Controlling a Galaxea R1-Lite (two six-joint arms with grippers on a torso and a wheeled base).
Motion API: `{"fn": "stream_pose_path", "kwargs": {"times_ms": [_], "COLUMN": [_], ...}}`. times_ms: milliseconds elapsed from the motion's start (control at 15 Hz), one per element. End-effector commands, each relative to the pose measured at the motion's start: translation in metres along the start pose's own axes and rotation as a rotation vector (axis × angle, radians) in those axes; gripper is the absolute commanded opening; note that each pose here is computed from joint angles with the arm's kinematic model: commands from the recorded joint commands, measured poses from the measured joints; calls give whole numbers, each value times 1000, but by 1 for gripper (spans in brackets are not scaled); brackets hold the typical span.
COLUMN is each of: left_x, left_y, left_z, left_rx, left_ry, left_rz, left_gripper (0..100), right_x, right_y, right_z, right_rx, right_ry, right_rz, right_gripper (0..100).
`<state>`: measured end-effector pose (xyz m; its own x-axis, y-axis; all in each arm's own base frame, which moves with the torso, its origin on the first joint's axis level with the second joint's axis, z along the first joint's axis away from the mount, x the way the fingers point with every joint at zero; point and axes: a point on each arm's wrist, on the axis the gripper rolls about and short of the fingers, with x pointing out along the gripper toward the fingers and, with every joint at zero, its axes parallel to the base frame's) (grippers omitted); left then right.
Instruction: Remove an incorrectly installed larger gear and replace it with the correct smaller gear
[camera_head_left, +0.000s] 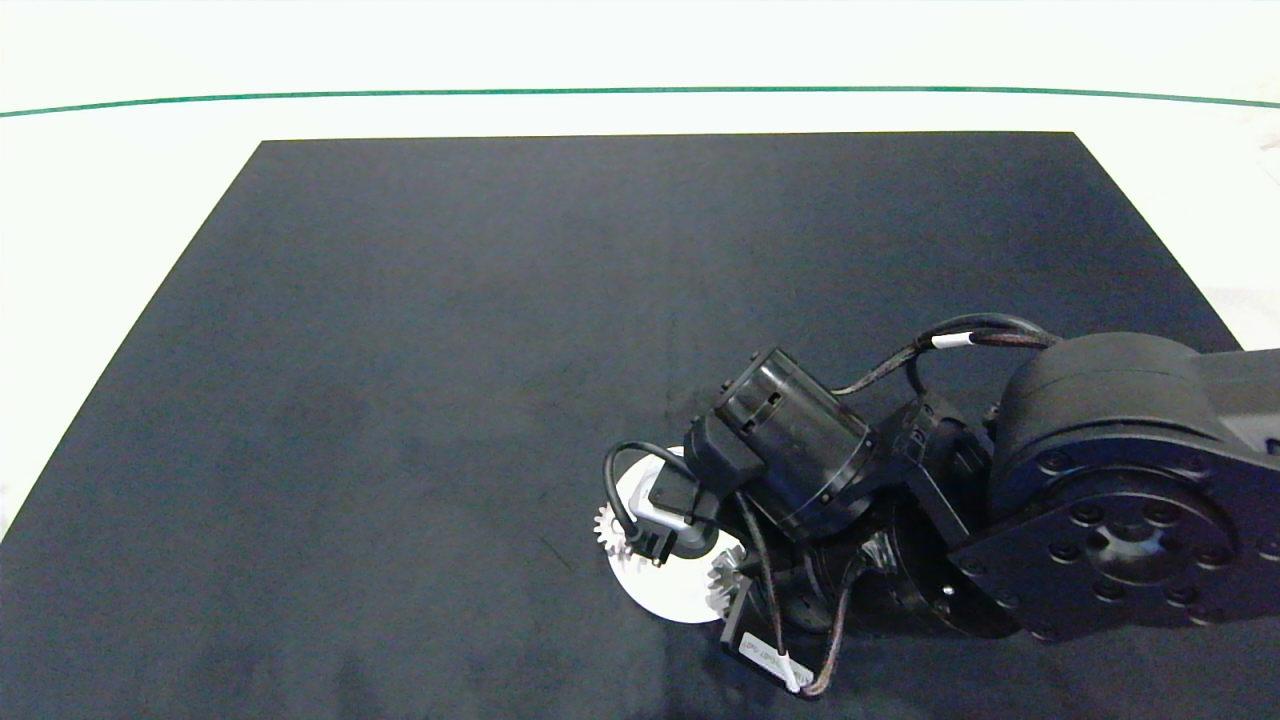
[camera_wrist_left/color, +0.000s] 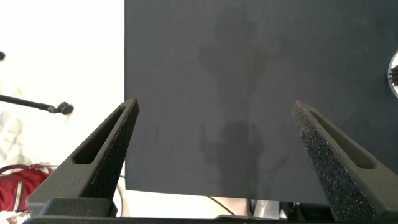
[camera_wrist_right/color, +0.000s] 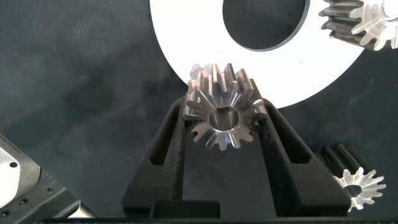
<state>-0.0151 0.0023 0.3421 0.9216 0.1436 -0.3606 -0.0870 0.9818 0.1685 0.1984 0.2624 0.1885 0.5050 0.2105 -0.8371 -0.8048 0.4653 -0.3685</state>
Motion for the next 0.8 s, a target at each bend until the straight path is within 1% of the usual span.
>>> {"fn": "stream_pose_path", "kwargs": {"times_ms": [67,467,533,800], "left_x": [1,1,1,1], "left_y": [0,0,0,0], "left_z": [0,0,0,0], "left_rx": [2,2,2,2], "left_ry": [7,6,6,6], "left_rz": [0,1,1,1], "left_gripper": [100,100,100,100], "right_x": [2,3,3,3], "right_y": [1,2,2,1], "right_z": [-2,-4,-4,-4], "right_rx": [-5,-7,-7,-6], "right_ry": [13,22,22,19], "right_rz": [1,1,1,1], "right_gripper": [34,34,100,100]}}
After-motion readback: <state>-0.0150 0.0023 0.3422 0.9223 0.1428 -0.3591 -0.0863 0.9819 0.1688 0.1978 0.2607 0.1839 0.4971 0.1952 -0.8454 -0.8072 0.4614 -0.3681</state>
